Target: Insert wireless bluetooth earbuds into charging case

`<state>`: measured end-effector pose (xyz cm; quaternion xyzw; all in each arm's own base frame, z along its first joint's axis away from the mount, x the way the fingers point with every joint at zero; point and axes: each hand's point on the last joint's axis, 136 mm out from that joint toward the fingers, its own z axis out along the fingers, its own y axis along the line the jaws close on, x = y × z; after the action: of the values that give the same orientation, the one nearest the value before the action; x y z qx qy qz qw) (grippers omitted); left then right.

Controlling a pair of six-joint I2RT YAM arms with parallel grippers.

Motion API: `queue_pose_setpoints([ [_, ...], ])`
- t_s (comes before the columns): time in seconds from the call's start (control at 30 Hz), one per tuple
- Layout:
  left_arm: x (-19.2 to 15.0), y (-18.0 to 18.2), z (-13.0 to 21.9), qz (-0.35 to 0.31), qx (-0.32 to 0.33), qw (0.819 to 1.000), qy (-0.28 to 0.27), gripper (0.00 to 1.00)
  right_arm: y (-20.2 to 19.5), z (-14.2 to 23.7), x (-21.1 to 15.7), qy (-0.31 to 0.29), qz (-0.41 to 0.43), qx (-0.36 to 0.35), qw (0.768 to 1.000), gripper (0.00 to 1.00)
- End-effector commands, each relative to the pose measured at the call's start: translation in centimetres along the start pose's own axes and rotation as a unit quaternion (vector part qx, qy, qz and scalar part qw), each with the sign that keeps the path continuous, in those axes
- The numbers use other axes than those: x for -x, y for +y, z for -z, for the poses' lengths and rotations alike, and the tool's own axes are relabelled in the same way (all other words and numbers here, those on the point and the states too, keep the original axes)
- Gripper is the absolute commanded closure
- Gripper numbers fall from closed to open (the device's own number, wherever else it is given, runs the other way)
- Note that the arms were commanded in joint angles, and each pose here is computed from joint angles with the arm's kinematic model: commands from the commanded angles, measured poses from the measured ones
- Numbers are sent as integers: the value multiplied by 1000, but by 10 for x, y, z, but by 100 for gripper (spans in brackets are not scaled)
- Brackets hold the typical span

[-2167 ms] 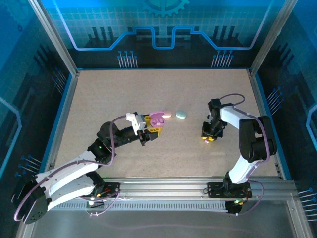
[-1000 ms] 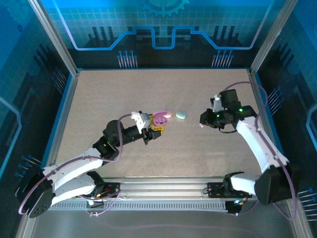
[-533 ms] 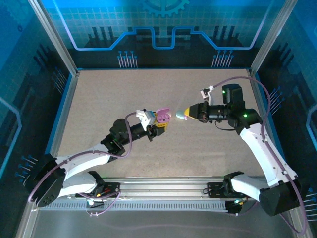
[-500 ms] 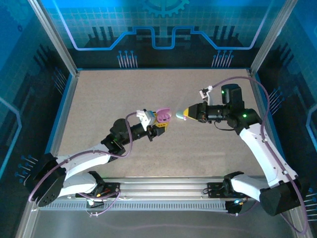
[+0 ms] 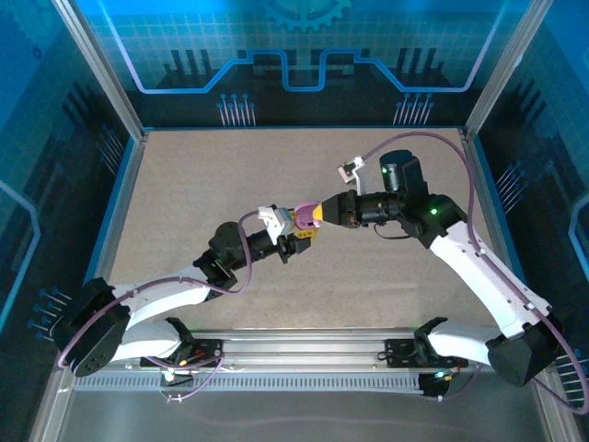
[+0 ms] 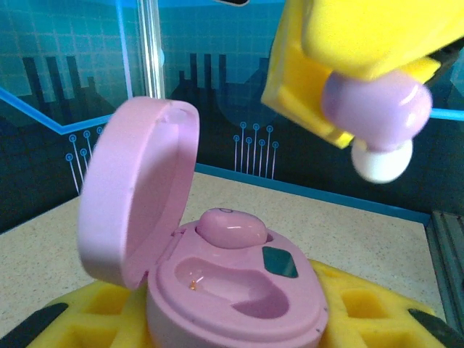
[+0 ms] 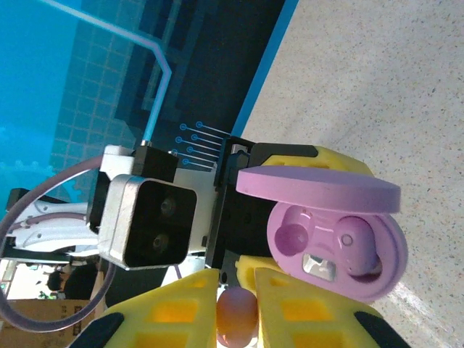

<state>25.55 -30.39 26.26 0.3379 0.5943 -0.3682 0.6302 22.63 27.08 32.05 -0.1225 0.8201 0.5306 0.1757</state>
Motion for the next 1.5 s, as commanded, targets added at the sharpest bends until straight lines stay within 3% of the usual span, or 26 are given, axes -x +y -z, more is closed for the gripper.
queue_pose_setpoints([
  [0.0, 27, 0, -7, -23, 3, 999, -41, 73, 9, -5, 9, -17, 20, -11, 1000, 81],
  [0.5, 31, -4, -7, -21, -3, 999, -45, 73, 7, -17, 18, -48, 21, -38, 998, 81],
  [1.03, 35, -5, -8, -19, -2, 999, -51, 73, 6, -29, 17, -40, 19, -45, 998, 81],
  [1.47, 40, -2, -7, -17, 10, 998, -62, 73, -14, -29, 6, -26, 27, -113, 993, 78],
])
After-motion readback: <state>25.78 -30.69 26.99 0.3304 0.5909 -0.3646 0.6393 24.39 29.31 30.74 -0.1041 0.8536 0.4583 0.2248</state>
